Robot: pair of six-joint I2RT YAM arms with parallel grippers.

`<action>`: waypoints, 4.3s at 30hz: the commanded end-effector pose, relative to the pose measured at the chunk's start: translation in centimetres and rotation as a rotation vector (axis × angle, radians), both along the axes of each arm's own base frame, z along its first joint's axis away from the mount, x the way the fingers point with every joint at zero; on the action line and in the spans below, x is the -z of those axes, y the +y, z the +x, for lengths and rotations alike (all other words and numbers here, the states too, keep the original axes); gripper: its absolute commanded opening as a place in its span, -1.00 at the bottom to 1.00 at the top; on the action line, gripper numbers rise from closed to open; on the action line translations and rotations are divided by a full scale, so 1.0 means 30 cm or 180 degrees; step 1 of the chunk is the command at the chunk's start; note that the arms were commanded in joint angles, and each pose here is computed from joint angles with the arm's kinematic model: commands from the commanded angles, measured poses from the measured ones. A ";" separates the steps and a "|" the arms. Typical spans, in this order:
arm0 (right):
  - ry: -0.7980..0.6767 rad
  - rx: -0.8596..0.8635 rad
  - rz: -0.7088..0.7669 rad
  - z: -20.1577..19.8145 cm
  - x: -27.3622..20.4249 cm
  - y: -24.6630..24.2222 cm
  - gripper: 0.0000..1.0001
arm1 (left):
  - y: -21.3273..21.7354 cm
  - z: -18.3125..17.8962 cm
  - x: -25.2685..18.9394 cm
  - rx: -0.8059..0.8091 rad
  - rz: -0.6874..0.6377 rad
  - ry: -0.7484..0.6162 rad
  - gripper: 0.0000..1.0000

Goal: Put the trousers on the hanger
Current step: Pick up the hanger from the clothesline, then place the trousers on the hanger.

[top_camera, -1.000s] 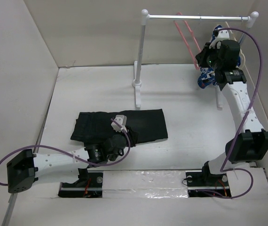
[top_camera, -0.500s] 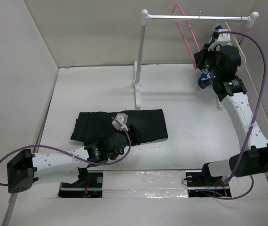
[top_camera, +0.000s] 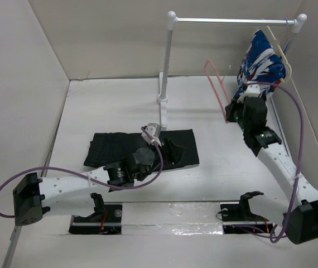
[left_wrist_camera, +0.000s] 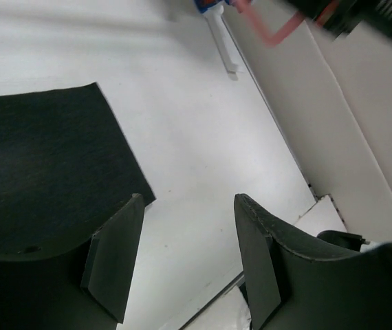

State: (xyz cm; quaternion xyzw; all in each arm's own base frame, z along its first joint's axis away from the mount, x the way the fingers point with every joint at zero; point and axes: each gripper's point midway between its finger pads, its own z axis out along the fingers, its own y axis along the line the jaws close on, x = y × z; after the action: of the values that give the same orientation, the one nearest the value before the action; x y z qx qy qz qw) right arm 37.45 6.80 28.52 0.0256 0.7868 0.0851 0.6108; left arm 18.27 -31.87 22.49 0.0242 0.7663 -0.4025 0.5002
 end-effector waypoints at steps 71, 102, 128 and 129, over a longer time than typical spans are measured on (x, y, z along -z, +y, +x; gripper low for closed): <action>0.0604 -0.0598 0.0426 -0.448 0.478 0.281 -1.00 | -0.380 0.055 0.332 0.0651 -0.0920 0.1008 -1.00; 0.1135 -0.1079 0.0453 -0.107 0.709 0.422 -0.30 | -0.317 0.173 0.548 0.0193 -0.0852 0.1256 -1.00; 0.0855 -0.1037 0.0835 -0.137 0.594 0.349 -1.00 | -0.227 0.192 0.626 0.0014 -0.0519 0.1210 -1.00; 0.0737 -0.1026 0.0864 -0.135 0.546 0.335 -1.00 | -0.222 0.195 0.623 -0.0004 -0.0500 0.1191 -1.00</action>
State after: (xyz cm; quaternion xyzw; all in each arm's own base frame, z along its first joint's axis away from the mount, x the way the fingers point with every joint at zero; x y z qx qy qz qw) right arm 32.75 17.72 8.97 -0.0167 0.8504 0.2794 0.4455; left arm 23.66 -39.99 4.49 -0.1092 0.8024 -0.4920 0.3196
